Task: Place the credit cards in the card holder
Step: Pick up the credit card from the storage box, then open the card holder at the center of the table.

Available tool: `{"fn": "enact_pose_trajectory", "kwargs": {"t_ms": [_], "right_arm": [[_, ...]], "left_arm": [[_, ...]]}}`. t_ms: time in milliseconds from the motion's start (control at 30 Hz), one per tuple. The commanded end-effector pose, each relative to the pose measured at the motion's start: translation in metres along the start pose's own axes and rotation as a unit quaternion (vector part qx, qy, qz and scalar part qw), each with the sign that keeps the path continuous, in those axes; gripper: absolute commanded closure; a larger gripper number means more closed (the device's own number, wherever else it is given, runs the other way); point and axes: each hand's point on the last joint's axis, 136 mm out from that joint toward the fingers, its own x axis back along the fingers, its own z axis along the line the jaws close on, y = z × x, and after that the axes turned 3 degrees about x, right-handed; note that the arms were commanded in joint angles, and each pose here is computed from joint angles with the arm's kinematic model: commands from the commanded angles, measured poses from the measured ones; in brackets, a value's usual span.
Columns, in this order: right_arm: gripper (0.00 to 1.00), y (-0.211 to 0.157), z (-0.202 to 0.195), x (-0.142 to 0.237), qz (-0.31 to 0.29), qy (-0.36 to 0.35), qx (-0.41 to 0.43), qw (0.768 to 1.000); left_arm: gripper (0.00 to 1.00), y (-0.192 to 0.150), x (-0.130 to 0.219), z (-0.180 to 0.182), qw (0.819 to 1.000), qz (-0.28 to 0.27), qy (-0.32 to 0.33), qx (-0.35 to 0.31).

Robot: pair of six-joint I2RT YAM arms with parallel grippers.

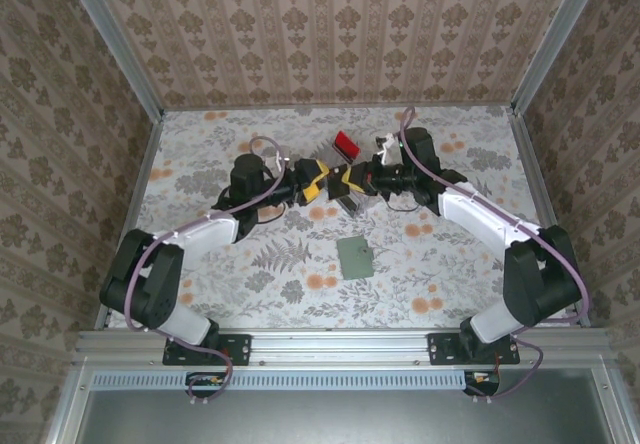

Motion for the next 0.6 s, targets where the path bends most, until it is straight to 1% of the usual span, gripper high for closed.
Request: {"fn": "enact_pose_trajectory", "kwargs": {"t_ms": [0,33,67,133,233,333,467,567], "right_arm": [[0.96,-0.029,-0.046,0.025,0.016,-0.171,0.078,0.982],[0.96,-0.040,-0.056,0.026,0.029,-0.200,0.088,0.975],[0.96,-0.051,-0.063,0.024,0.040,-0.211,0.095,0.972],[0.97,-0.069,-0.074,0.020,0.054,-0.220,0.093,0.970],[0.97,-0.091,-0.088,0.014,0.067,-0.247,0.102,0.961],[0.97,-0.106,-0.096,0.007,0.082,-0.257,0.110,0.957],[0.97,-0.111,-0.111,0.003,0.079,-0.274,0.102,0.953],[0.97,-0.110,-0.121,0.008,0.070,-0.298,0.105,0.946]], "left_arm": [[0.28,-0.011,0.026,0.040,0.987,-0.013,0.150,-0.056],[0.27,-0.014,0.035,0.051,0.979,-0.016,0.191,-0.073],[0.24,-0.016,0.042,0.058,0.971,-0.017,0.222,-0.086],[0.24,-0.021,0.051,0.070,0.962,-0.017,0.254,-0.095],[0.24,-0.030,0.053,0.081,0.959,-0.008,0.268,-0.096],[0.24,-0.043,0.048,0.087,0.955,0.006,0.278,-0.106],[0.24,-0.054,0.040,0.089,0.951,0.022,0.285,-0.117],[0.24,-0.060,0.035,0.090,0.947,0.031,0.294,-0.129]]}}
